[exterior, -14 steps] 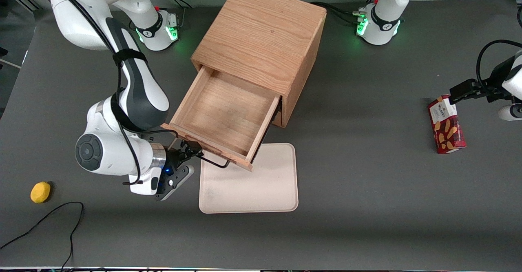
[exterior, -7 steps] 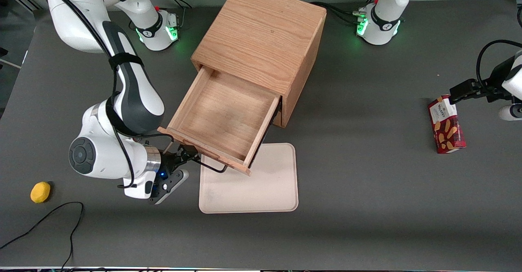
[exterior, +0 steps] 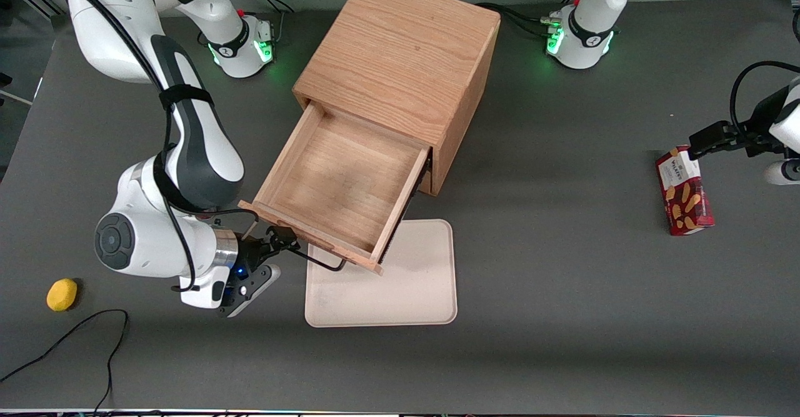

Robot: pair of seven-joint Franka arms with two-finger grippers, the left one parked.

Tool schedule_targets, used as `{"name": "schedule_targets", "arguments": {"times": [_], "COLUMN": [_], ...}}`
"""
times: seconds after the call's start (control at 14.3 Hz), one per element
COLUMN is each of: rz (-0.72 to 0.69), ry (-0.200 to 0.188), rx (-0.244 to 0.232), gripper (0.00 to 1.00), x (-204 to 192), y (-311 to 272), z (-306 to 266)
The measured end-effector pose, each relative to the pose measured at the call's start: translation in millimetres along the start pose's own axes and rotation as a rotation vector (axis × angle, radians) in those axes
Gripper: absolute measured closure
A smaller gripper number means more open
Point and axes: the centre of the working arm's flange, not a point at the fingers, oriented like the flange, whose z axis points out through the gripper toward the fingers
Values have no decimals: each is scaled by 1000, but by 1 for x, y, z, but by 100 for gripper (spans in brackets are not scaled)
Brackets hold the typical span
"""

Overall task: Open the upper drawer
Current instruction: 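Keep pulling the drawer further out toward the white tray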

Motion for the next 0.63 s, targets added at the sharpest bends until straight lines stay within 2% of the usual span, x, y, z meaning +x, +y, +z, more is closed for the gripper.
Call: {"name": "schedule_targets", "arguments": {"times": [0.35, 0.63], "rz": [10, 24], "ry": [15, 48], "rx": [16, 27], "gripper": [0, 0], "x": [0, 1], "y": [2, 9], "z": [-4, -16]}}
